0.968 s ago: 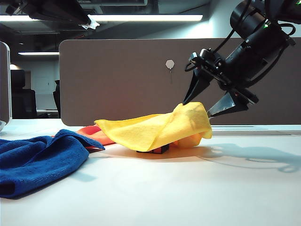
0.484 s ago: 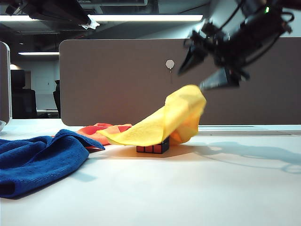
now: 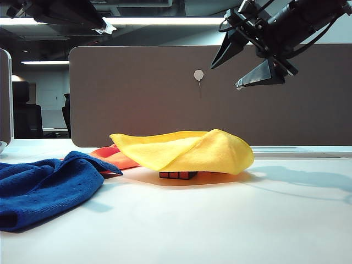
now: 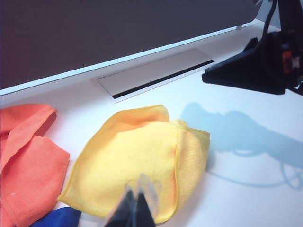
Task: Pick up a rag that is the same color as the top surface of the Rubik's Cube and cover the cube with it.
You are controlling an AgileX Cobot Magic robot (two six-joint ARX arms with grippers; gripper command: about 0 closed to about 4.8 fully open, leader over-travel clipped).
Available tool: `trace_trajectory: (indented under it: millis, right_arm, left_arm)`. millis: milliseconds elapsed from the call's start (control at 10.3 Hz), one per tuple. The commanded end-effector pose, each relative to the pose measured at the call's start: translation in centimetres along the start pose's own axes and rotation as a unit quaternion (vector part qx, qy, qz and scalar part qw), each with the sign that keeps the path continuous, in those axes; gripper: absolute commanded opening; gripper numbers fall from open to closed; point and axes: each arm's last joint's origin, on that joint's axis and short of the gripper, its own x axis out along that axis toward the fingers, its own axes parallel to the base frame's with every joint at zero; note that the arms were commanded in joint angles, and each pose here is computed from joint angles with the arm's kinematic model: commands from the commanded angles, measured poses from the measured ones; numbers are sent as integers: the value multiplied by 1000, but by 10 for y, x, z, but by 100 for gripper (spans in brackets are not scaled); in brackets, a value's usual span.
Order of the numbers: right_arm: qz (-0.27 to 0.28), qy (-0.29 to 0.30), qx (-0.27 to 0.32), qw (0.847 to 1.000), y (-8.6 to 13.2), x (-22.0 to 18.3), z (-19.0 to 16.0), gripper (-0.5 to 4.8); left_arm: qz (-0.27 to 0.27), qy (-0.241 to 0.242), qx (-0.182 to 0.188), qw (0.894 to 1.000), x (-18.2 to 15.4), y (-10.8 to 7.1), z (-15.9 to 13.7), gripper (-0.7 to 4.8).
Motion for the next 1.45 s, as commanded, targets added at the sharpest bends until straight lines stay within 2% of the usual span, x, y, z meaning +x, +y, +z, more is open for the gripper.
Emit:
trace_trajectory:
  millis: [97,290,387,484,581,678,775,968,1065,1162,1452]
  right_arm:
    - [-27,-147,-70,986,16,-33,36,320]
    - [-86,-178,-108,974,14,-63,48,241]
    - [-95,-180,-113,973,12,-70,49,217]
    - [-125,-184,-104,970,3,-91,53,111]
    - [-159,-191,-93,964,-6,-114,55,36]
    - [-178,-202,-90,959,-10,-130,57,27]
    - [-192,-230,-106,948,-11,-162,61,-6]
    - [-218,-240,-139,936,1,-196,56,-6]
    - [-216,-243,-156,933,13,-210,39,-6]
    - [-213,-242,-156,934,16,-212,17,-6]
    - [-201,-244,-155,936,15,-210,-29,-6]
  left_arm:
    - [82,-6,8,997,-1,4,3,-5]
    - [148,-5,29,989,-3,9,3,-5]
    - [155,-5,32,987,-3,10,4,-5]
    - [171,-12,33,985,-4,12,5,-5]
    - [179,-25,33,983,-5,14,8,-5]
    - [184,-37,33,982,-6,15,10,-5]
    - [196,-56,30,979,-8,20,14,-5]
    - [227,-75,23,971,-14,33,17,-5]
    - [244,-81,10,966,-19,39,18,-5]
    - [250,-87,12,964,-23,40,20,-5]
    - [250,-92,13,964,-27,39,21,-5]
